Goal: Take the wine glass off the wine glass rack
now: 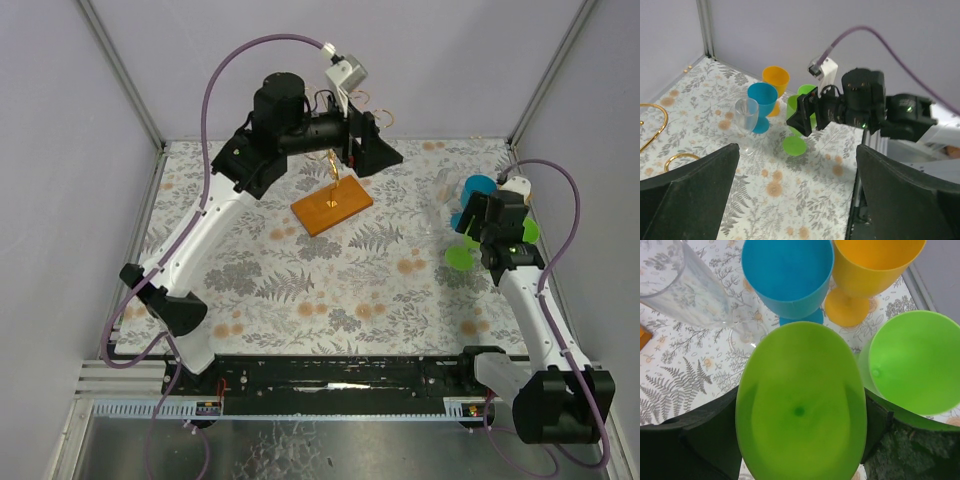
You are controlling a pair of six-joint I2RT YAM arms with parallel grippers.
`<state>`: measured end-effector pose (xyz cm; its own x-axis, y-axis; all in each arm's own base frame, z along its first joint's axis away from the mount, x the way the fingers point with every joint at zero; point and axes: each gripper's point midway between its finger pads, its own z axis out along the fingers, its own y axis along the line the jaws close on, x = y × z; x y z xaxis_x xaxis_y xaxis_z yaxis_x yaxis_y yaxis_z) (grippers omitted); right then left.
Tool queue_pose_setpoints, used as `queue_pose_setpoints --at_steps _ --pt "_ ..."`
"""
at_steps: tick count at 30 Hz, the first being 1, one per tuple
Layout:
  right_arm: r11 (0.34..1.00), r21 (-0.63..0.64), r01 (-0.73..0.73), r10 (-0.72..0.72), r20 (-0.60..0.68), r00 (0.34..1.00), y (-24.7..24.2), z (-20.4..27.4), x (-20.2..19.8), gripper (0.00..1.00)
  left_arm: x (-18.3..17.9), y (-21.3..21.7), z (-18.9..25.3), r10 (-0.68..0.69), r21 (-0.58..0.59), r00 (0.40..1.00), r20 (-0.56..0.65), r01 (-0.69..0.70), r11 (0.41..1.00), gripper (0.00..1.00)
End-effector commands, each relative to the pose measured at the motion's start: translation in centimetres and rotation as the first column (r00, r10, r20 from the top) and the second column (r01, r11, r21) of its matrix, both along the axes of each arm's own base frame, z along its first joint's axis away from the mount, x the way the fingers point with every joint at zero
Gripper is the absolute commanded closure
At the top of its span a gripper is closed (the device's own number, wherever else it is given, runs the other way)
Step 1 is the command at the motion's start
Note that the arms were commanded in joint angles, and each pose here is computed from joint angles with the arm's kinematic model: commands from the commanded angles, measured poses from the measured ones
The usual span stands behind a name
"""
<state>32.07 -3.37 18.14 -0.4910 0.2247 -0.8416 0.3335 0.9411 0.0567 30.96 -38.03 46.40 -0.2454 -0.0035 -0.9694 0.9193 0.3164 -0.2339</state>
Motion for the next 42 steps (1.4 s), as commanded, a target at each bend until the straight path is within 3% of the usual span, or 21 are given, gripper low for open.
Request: queue_pose_setpoints --at_steps 1,22,35,42 --pt "0.998 -0.064 0.006 0.008 0.21 0.978 -0.6 3.2 2.5 0.28 -0.2 0.8 2.8 -0.049 -0.134 0.995 -0.087 0.037 0.99 0.0" --pt "0.984 -0.129 -0.121 0.143 0.175 0.974 0.6 -3.3 3.6 0.27 -0.2 2.7 2.4 -0.055 -0.13 0.993 -0.1 0.042 0.991 0.0" --pt "0.984 -0.118 -0.131 0.151 0.179 0.972 0.9 -2.1 4.1 0.02 0.4 2.7 2.1 -0.065 -0.134 0.992 -0.108 0.051 0.99 0.0" --pt "0.985 -0.083 -0.149 0.164 0.229 0.96 1.6 0.5 4.0 0.01 1.4 3.0 2.1 -0.048 -0.143 0.992 -0.114 0.031 0.989 0.0"
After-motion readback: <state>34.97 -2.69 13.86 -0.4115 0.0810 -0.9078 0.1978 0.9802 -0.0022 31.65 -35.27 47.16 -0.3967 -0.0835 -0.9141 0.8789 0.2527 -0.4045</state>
